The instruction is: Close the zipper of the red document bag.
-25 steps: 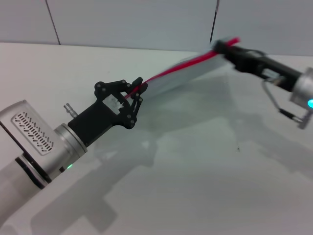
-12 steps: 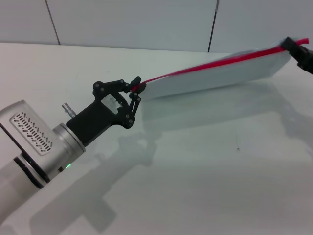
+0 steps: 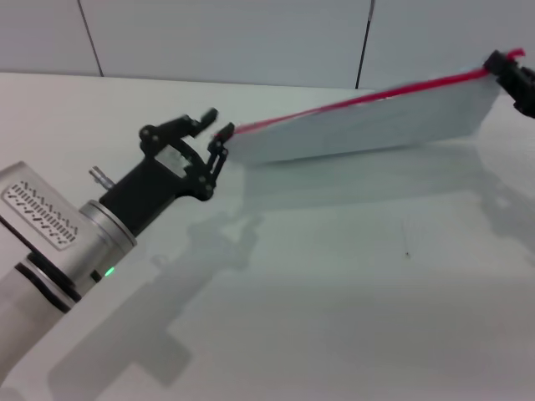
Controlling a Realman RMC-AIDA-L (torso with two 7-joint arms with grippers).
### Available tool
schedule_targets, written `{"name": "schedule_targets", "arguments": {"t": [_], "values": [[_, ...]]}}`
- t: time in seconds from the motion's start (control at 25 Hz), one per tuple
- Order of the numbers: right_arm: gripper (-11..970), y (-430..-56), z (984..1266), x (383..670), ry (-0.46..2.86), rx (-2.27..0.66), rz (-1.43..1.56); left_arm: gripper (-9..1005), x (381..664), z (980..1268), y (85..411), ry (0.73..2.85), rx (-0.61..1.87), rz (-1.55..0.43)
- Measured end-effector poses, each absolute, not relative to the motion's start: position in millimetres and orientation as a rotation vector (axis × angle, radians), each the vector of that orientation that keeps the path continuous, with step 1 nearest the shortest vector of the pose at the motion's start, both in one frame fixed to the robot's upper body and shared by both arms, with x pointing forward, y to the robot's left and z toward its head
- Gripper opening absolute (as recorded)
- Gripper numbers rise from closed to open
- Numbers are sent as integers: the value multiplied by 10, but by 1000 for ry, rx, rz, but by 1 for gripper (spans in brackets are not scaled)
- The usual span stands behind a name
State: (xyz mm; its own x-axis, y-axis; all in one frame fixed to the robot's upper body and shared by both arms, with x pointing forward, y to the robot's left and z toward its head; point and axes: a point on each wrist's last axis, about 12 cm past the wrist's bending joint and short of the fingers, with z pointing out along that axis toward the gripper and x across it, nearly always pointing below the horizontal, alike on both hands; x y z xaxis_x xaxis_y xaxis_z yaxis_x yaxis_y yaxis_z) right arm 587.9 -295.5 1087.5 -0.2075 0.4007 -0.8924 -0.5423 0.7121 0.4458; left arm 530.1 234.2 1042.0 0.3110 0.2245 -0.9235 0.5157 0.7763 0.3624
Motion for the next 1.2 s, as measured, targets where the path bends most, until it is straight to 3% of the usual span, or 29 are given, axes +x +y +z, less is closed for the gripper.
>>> {"name": "schedule_targets", "arguments": {"t": [0.28, 0.72, 0.76, 0.8, 1.04, 1.2], "values": [[253, -2833, 10895, 5581, 1282, -284, 735, 362, 5283, 10434, 2412, 1265, 636, -194], [687, -2730, 10793, 5382, 1144, -382, 438, 406, 5205, 10534, 2669, 1205, 397, -104], [721, -2728, 10779, 5375, 1139, -384, 397, 510, 5197, 10557, 2705, 1190, 359, -89], [730, -2709, 10764, 5366, 1133, -383, 357, 615, 5179, 10578, 2733, 1173, 318, -76], [768, -2612, 10744, 5322, 1105, -377, 293, 809, 5104, 10602, 2792, 1137, 260, -58], [767, -2621, 10740, 5319, 1109, -376, 294, 832, 5104, 10605, 2787, 1135, 261, -60]]}}
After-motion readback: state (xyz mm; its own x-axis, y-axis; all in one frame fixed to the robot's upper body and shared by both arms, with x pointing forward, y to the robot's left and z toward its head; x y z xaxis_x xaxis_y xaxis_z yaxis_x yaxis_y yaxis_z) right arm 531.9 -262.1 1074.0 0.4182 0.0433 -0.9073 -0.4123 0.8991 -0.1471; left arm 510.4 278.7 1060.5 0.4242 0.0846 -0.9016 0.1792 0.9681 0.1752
